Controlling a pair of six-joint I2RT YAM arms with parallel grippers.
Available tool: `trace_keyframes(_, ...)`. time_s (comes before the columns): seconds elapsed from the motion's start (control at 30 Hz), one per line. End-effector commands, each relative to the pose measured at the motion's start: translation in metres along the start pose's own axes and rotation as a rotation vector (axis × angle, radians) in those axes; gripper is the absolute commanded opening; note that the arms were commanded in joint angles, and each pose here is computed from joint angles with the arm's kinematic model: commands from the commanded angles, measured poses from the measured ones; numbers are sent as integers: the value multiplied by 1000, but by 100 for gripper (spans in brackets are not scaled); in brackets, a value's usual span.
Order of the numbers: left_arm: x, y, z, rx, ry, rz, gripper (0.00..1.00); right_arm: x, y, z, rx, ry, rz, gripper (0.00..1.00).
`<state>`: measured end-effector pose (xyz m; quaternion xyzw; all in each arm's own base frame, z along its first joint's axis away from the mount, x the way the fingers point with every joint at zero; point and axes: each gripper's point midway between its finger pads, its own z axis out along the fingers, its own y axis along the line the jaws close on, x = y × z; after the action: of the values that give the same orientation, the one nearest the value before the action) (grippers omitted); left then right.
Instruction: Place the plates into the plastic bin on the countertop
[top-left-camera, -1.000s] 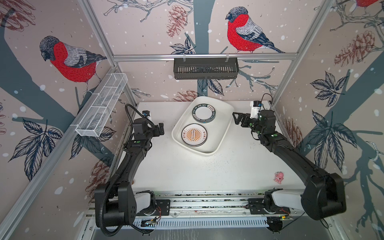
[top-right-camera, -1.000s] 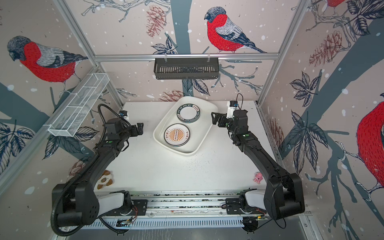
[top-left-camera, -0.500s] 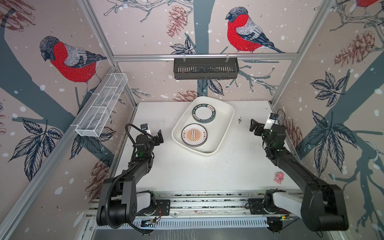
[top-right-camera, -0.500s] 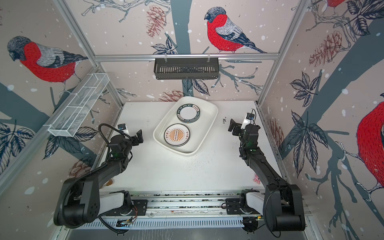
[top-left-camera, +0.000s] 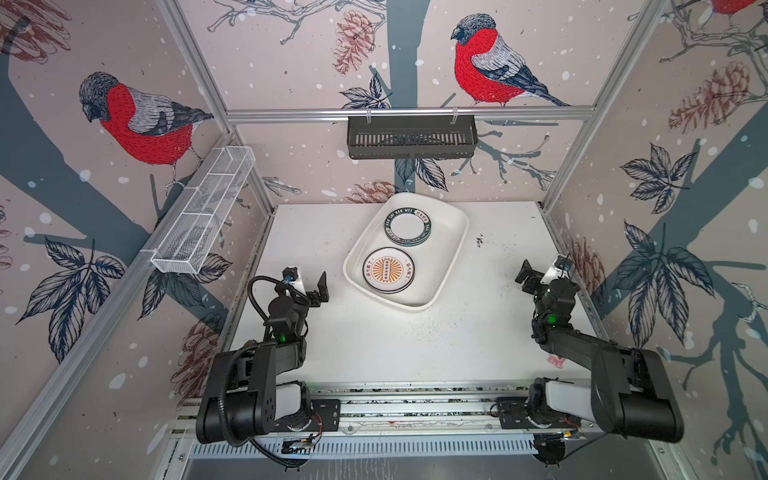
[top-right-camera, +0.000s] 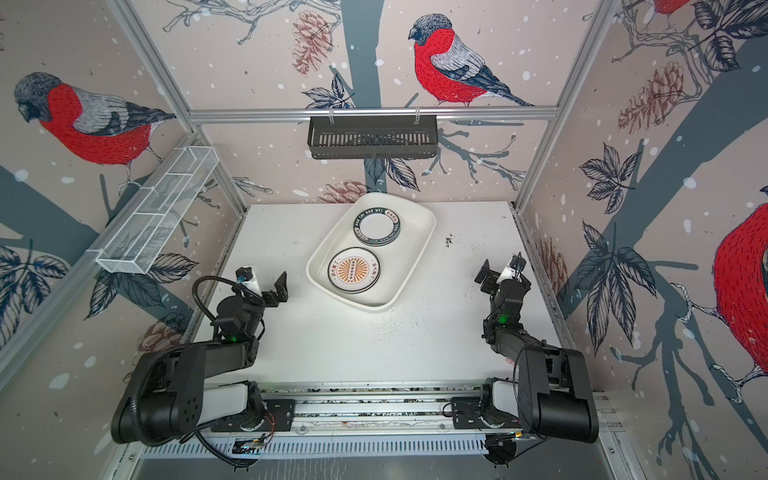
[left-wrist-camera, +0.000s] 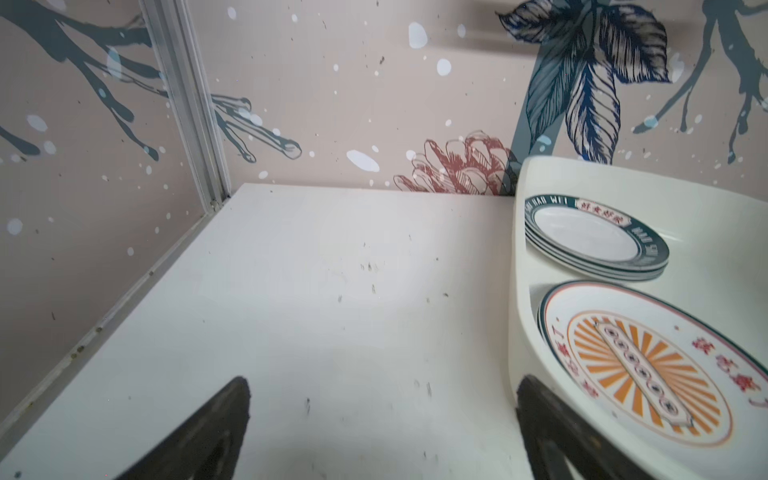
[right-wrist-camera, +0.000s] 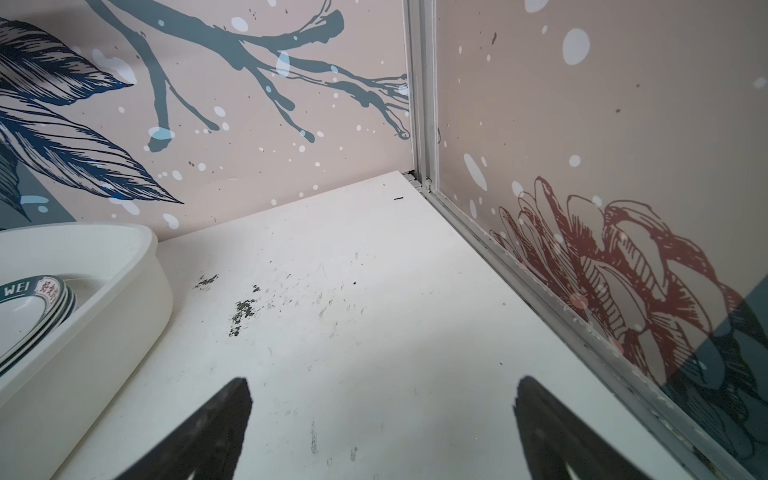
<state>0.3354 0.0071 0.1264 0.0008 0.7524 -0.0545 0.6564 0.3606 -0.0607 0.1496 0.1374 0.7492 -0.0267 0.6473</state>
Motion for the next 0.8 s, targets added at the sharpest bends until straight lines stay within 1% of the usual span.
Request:
trace_keyframes(0.0, -42, -4, -12, 18, -198, 19, 99, -29, 17, -9, -91, -109, -6, 99)
trace_keyframes(0.07, -35, -9, -16, 44, -187, 27, 99, -31, 15, -17, -90, -130, 25, 100)
trace_keyframes(0.2, -28, -13, -21, 64, -213, 38, 99, -11, 9, -22, -67, -105, -10, 100)
trace_keyframes(0.27, -25, -10, -23, 47, -229, 39, 99, -7, 11, -31, -91, -130, -9, 100)
trace_keyframes(0.37, -25, -2, -8, 22, -214, 10, 99, -12, 12, -47, -111, -216, -14, 100)
trace_keyframes(0.43, -26, -6, -7, 48, -221, 15, 99, -4, 13, -46, -124, -207, -17, 100)
trace_keyframes(0.53, -25, -4, -4, 40, -210, 9, 99, 6, 22, -43, -159, -203, -41, 100)
trace_keyframes(0.6, -23, -2, 0, 41, -188, 4, 99, 1, 30, -45, -190, -256, -63, 99)
trace_keyframes(0.67, -21, -3, 7, 49, -166, 8, 99, 14, 26, -31, -160, -164, -62, 100)
trace_keyframes(0.73, -19, -7, 13, 72, -145, 19, 99, 22, 23, -7, -115, -69, -61, 100)
trace_keyframes(0.77, -17, -8, 17, 78, -128, 24, 99, 24, 29, 2, -101, -44, -92, 100)
